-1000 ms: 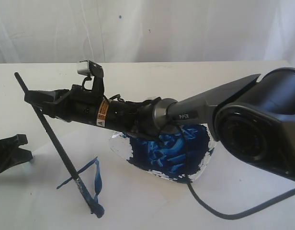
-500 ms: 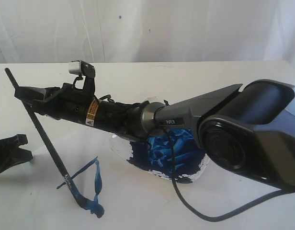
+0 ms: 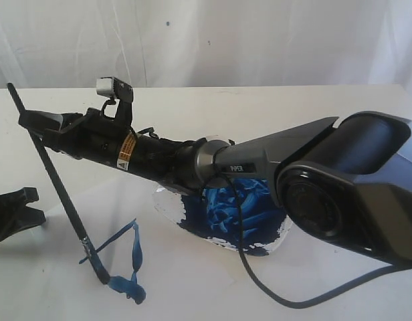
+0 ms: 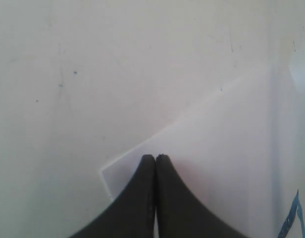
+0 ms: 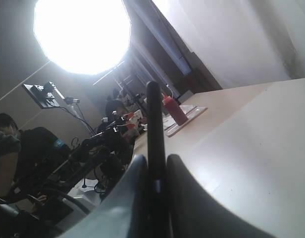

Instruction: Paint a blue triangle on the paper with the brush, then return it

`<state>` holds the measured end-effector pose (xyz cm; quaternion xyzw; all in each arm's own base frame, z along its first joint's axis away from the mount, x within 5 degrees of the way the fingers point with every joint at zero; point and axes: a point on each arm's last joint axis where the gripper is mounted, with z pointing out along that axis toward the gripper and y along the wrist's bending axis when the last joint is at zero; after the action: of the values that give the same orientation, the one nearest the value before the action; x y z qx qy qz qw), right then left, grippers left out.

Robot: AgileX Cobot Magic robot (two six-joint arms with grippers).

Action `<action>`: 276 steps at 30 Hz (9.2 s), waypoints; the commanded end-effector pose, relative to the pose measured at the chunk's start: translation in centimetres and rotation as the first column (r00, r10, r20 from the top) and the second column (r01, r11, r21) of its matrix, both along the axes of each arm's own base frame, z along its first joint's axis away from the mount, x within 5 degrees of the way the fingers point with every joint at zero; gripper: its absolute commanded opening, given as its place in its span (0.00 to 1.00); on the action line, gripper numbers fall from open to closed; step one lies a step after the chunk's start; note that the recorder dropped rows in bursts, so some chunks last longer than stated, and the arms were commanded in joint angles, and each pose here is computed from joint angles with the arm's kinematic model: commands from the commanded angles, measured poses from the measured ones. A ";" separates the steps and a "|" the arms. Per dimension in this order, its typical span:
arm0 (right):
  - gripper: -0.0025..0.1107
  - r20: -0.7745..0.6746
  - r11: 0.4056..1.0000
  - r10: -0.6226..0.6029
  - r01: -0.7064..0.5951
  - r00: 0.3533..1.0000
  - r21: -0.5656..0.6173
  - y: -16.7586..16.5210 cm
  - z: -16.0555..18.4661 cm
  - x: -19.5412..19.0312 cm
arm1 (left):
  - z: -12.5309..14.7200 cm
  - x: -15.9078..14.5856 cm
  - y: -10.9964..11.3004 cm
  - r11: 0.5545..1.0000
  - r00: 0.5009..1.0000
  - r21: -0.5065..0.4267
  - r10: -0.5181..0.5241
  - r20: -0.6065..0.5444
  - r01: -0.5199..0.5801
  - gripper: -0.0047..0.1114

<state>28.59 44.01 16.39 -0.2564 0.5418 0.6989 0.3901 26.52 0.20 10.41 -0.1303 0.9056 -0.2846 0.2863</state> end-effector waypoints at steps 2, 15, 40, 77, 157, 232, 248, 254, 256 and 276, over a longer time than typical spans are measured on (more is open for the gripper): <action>0.02 0.010 1.000 -0.009 0.009 1.000 0.022 0.0 0.4 0.1 | -1.0 -0.4 0.9 0.993 0.996 0.111 0.042 -0.076 -0.034 0.04; 0.02 0.023 0.999 -0.028 0.028 0.999 0.027 0.5 1.2 0.3 | -1.0 -0.4 0.9 0.993 0.996 0.111 0.042 -0.076 -0.034 0.04; 0.02 0.034 0.996 -0.019 0.016 0.999 0.085 3.0 1.3 1.0 | -1.0 -0.4 0.9 0.993 0.996 0.111 0.042 -0.076 -0.034 0.04; 0.02 0.006 0.995 0.078 -0.078 0.997 0.058 1.4 -1.5 -0.5 | -1.1 -0.5 0.9 0.984 0.998 0.169 -0.044 -0.046 0.051 0.04; 0.02 0.175 0.989 -0.017 -0.009 0.984 0.148 -4.2 8.7 -1.2 | -1.0 -0.4 0.8 0.957 0.988 0.248 -0.157 0.001 0.151 0.04; 0.02 -0.538 0.756 -0.502 0.646 0.677 0.107 -26.6 1.9 12.9 | -1.0 -0.4 0.8 0.956 0.987 0.251 -0.160 0.002 0.154 0.04; 0.02 -0.468 0.601 -0.717 0.798 0.516 -0.040 -27.9 -1.4 14.1 | -1.0 -0.4 0.8 0.956 0.987 0.251 -0.160 0.002 0.154 0.04; 0.02 -0.423 0.521 -0.798 0.845 0.430 -0.124 -28.5 -2.1 14.5 | -1.0 -0.4 0.8 0.956 0.987 0.251 -0.160 0.002 0.154 0.04; 0.02 -0.400 0.494 -0.819 0.860 0.410 -0.130 -28.7 -2.1 14.6 | -1.0 -0.4 0.8 0.956 0.987 0.251 -0.160 0.002 0.154 0.04; 0.02 -0.272 0.271 -0.944 0.907 0.186 -0.321 -30.5 -3.7 15.1 | -1.0 -0.4 0.8 0.956 0.987 0.251 -0.160 0.002 0.154 0.04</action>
<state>43.60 14.13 12.80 0.2611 0.6808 0.3520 0.5868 26.52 0.19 10.43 -0.0106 0.9156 -0.2458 0.3182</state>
